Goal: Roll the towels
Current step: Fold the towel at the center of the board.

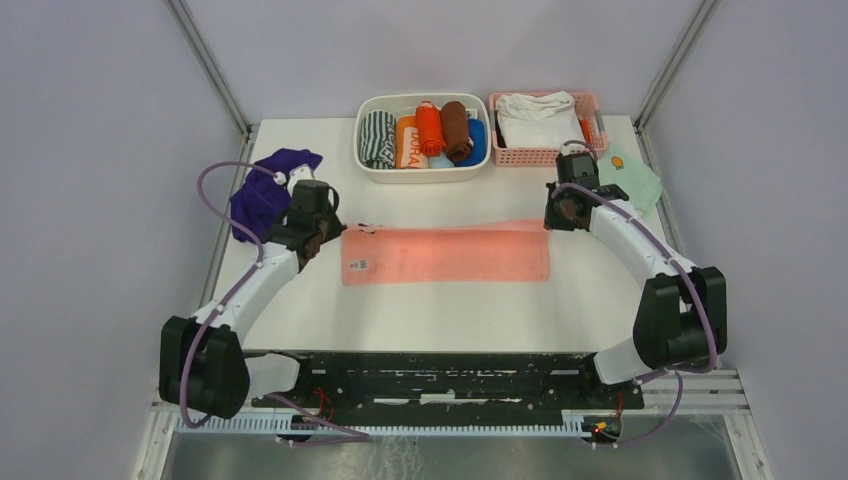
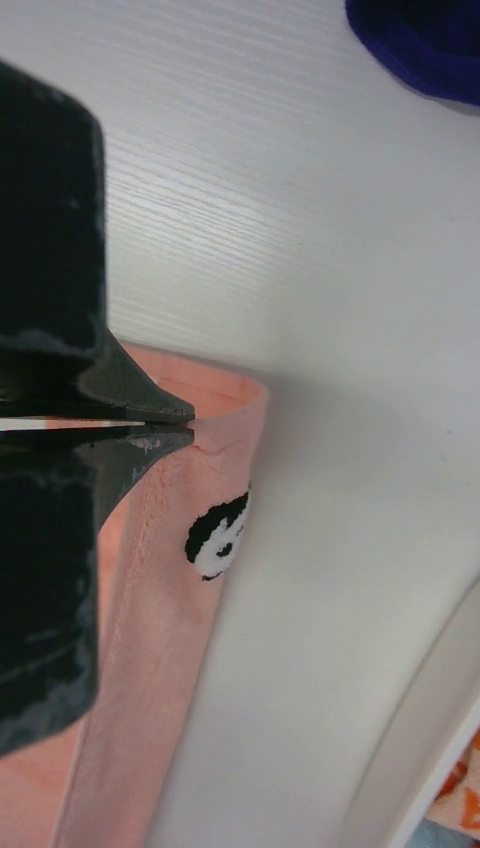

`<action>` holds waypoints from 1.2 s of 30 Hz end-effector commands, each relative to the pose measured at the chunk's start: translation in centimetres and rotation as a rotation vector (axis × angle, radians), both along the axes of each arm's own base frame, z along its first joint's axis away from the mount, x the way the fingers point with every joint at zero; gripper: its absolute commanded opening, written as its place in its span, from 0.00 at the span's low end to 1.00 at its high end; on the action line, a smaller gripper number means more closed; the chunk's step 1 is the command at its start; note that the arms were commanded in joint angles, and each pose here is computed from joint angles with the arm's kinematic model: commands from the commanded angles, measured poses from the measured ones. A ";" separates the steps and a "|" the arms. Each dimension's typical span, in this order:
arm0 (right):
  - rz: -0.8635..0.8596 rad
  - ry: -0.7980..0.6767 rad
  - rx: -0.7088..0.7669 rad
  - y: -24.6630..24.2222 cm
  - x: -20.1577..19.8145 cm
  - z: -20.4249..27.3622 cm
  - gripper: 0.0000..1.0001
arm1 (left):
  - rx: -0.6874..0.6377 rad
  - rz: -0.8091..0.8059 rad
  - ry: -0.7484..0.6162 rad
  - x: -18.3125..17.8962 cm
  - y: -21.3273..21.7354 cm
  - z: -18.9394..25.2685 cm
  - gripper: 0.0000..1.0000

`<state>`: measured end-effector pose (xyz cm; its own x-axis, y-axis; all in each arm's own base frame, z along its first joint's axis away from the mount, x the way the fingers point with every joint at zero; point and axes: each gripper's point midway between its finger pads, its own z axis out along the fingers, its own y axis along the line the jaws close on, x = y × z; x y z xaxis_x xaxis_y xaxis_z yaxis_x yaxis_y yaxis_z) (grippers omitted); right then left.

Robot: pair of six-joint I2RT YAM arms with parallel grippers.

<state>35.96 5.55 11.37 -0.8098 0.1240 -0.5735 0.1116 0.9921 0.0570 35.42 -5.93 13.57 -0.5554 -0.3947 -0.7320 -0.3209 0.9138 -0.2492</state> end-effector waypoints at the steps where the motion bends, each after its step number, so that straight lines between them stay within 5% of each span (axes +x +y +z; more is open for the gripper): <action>1: -0.039 0.018 -0.015 -1.0 -2.2 -0.6 0.00 | -0.054 0.022 0.024 -2.9 0.2 -1.1 0.03; 8: -0.049 0.143 -0.010 -1.1 -5.6 -5.0 0.00 | -0.085 0.026 0.141 -6.1 0.1 -6.7 0.03; 18: -0.027 0.278 0.043 0.1 -7.1 -9.0 0.00 | -0.082 0.043 0.230 -5.9 -0.1 -11.0 0.03; 28: -0.023 0.333 0.061 0.5 -7.9 -9.6 0.00 | -0.078 0.054 0.202 -5.8 0.2 -9.8 0.04; 36: -0.021 0.229 0.040 -0.1 -6.9 -5.3 0.01 | -0.069 0.048 0.155 -5.1 0.3 -7.1 0.04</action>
<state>27.41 5.82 2.19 -0.9519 0.1540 -0.2651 0.1434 0.9879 0.0587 28.61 -5.99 3.50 -0.7059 -0.4429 -0.5528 -0.3898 0.8945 -0.2190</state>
